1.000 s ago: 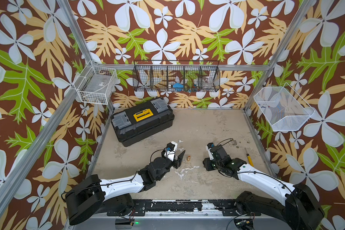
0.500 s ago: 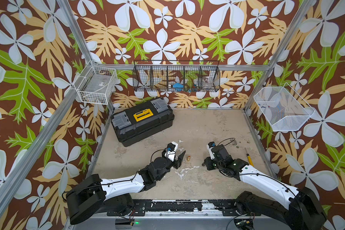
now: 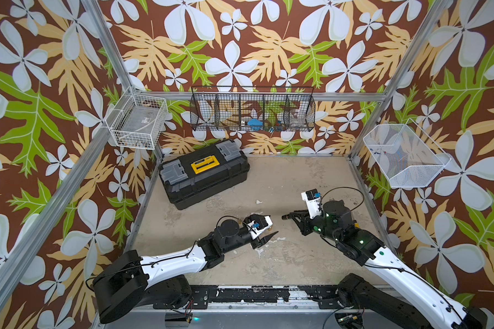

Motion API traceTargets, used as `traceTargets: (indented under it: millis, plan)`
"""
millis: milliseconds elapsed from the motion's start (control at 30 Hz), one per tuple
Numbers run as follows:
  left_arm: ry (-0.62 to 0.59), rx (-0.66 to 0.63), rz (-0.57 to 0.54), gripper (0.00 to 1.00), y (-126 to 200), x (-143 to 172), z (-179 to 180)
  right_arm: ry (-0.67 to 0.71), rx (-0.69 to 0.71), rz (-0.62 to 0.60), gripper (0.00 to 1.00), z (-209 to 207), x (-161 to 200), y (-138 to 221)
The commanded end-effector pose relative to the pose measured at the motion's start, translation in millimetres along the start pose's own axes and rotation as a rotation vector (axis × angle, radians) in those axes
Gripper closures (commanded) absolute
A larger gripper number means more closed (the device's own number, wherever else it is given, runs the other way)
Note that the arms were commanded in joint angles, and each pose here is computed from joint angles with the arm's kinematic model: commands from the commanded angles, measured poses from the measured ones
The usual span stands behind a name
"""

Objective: Open the lipstick cap
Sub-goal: Open the cover of the lipstick.

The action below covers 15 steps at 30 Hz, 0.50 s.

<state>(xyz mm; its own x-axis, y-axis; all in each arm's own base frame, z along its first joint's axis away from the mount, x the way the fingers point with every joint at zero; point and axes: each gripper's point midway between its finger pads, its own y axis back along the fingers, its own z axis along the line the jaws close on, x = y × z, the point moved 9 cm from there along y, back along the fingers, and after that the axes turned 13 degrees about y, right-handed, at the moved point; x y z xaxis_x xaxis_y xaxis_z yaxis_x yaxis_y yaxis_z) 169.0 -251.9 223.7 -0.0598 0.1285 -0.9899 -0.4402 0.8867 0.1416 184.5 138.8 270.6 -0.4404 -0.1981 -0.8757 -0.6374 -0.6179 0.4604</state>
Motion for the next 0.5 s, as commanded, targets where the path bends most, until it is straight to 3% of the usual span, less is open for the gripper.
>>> traceTargets:
  millis: [0, 200, 467]
  plan:
    - [-0.081, 0.127, 0.064, 0.36, -1.3, 4.6, -5.4, 0.036, -0.118, -0.037, 0.83, 11.3, -10.2, 6.6]
    - [-0.081, 0.126, 0.059, 0.36, -15.4, -4.2, -2.0, 0.06, -0.231, -0.057, 0.83, 20.9, -13.9, 10.3]
    - [-0.032, 0.098, 0.057, 0.4, -30.6, -8.3, 3.4, 0.065, -0.254, -0.05, 0.82, 22.0, -9.8, 8.2]
